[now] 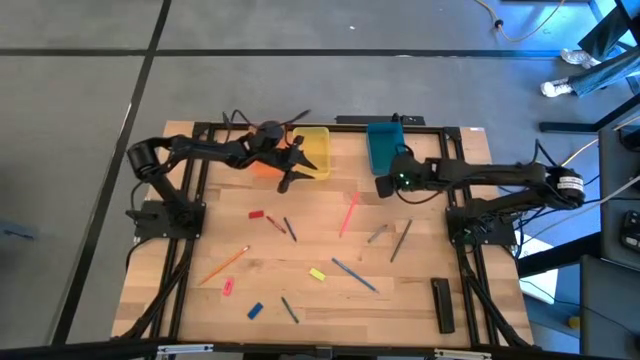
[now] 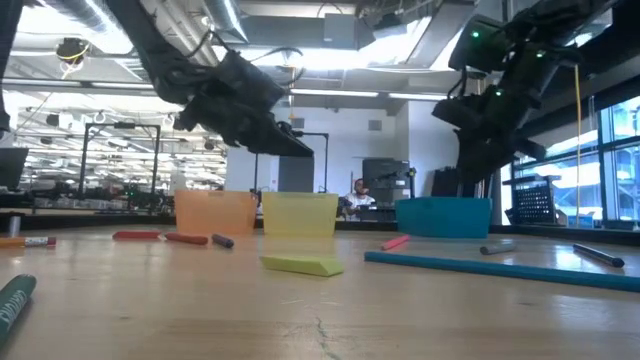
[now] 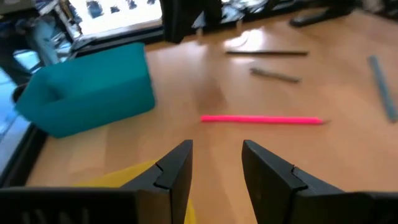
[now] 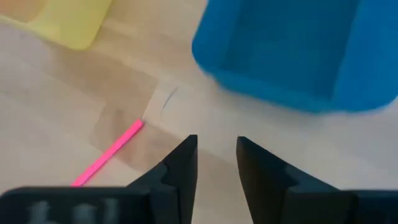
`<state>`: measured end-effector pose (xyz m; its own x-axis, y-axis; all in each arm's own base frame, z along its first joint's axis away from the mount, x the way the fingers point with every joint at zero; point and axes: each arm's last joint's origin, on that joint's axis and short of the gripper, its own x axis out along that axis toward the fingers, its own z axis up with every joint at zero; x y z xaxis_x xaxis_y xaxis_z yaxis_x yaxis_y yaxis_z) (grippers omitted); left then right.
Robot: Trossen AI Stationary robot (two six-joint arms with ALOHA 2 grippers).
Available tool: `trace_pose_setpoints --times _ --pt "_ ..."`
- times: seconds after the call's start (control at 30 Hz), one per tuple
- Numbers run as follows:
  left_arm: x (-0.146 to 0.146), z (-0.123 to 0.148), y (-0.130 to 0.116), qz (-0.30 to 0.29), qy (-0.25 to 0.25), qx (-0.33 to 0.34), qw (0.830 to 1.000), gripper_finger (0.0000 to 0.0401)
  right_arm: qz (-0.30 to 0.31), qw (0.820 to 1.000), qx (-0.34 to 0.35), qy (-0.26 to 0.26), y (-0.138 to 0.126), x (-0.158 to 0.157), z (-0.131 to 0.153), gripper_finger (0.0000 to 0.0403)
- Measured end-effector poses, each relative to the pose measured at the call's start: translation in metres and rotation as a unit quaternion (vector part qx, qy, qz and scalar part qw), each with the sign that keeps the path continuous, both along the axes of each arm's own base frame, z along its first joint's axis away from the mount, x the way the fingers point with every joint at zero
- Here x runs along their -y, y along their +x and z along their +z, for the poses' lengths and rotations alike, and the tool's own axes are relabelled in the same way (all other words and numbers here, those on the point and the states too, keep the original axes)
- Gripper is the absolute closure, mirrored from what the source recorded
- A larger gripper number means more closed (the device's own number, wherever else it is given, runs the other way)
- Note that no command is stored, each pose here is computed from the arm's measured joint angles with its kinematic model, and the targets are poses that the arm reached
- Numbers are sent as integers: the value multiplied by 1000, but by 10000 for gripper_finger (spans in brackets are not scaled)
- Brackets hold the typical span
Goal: Sort crayons/erasers/pens/pencils in bins
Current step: Put the orange pencil into the orange bin
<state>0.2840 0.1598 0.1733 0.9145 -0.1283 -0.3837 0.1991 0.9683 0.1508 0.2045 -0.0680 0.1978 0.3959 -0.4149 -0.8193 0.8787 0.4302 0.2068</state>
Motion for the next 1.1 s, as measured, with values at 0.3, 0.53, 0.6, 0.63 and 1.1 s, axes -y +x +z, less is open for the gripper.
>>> trace_pose_setpoints --times 0.3,0.53,0.6,0.63,1.1 --pt "-9 16 22 25 19 14 999 270 -37 999 -4 -26 0 21 19 287" --pt "-30 79 33 57 -134 5 989 275 -59 984 7 168 -10 15 16 287" --pt "-23 83 37 33 -148 -12 988 281 -40 983 -3 181 -11 6 17 287" --pt "-18 83 39 24 -144 -19 989 285 -33 984 -7 173 -11 3 18 287" --pt "106 41 67 138 5 -178 974 301 193 978 -71 -37 0 -44 23 287"
